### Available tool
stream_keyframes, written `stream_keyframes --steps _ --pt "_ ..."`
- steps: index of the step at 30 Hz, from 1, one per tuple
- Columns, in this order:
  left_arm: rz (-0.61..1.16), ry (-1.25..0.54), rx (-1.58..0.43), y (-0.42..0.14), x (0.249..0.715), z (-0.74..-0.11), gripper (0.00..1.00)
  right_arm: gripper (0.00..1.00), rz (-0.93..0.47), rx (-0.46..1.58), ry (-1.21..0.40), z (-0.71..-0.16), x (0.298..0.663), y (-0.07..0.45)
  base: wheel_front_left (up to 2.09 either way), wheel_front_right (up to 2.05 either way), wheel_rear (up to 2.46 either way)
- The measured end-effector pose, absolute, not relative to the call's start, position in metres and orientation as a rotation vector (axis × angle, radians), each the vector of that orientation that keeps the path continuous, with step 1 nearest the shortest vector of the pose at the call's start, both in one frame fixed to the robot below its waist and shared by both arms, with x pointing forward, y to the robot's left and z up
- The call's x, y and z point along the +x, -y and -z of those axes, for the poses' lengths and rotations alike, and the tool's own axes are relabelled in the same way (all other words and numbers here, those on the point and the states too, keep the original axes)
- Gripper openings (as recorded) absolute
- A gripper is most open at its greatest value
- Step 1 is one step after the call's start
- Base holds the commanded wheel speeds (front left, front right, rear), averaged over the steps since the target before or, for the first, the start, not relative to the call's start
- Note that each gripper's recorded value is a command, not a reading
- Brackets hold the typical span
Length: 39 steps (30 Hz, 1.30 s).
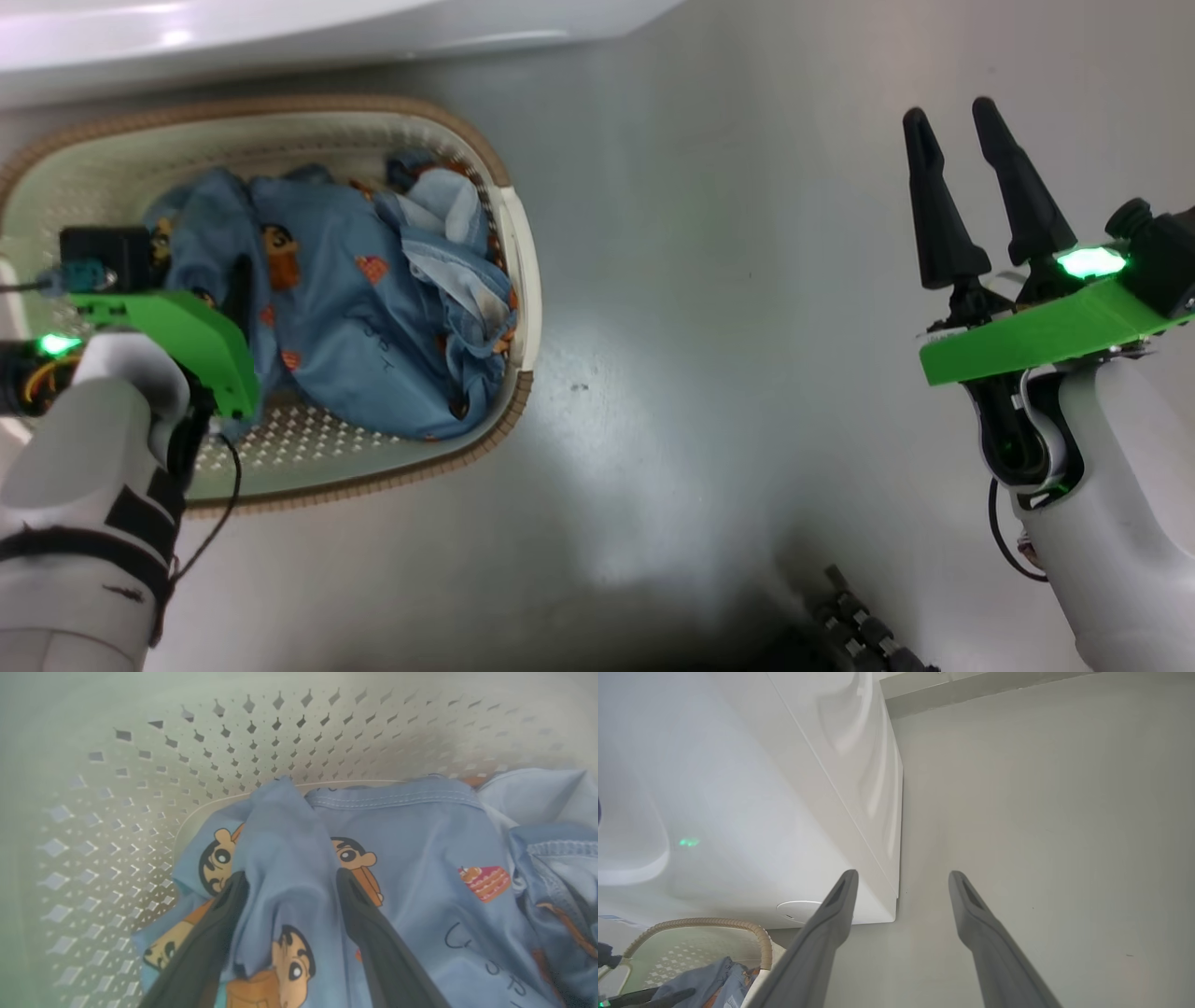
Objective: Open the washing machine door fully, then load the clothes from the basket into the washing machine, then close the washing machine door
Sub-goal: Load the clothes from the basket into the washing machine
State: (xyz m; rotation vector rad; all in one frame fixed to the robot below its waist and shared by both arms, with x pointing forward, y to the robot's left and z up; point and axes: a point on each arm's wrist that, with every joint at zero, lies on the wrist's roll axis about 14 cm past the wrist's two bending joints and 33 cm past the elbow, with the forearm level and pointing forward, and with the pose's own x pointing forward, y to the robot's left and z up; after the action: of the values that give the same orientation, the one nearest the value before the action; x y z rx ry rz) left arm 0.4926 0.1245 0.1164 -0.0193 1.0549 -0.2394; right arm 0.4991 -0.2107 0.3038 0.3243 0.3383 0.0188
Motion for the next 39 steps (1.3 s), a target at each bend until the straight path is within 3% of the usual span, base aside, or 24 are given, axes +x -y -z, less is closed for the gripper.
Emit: stream_keyframes --steps 13,17,21,22,24,39 --pt "0.298 -1.219 0.028 -0.111 0.469 -0.071 1.0 1.0 -0.001 0.316 -0.384 -0.278 0.496 0.214 0.0 0.0 0.0" --pt "0.332 -1.348 0.062 -0.11 0.449 -0.062 1.0 1.0 0.0 0.312 -0.388 -0.275 0.495 0.215 0.09 0.09 0.09" --pt "0.334 -1.337 0.057 -0.113 0.449 -0.064 1.0 1.0 -0.012 0.311 -0.39 -0.274 0.496 0.21 0.03 0.03 0.03" --pt "0.333 -1.32 0.055 -0.113 0.451 -0.065 0.5 1.0 -0.014 0.313 -0.389 -0.274 0.497 0.21 0.0 0.0 0.0" --pt "0.34 -1.299 0.051 -0.112 0.454 -0.068 0.0 1.0 -0.015 0.314 -0.386 -0.275 0.497 0.209 0.0 0.0 0.0" --pt "0.369 -1.162 -0.045 -0.084 0.462 -0.108 0.0 1.0 -0.042 0.316 -0.316 -0.309 0.508 0.203 0.0 0.0 0.0"
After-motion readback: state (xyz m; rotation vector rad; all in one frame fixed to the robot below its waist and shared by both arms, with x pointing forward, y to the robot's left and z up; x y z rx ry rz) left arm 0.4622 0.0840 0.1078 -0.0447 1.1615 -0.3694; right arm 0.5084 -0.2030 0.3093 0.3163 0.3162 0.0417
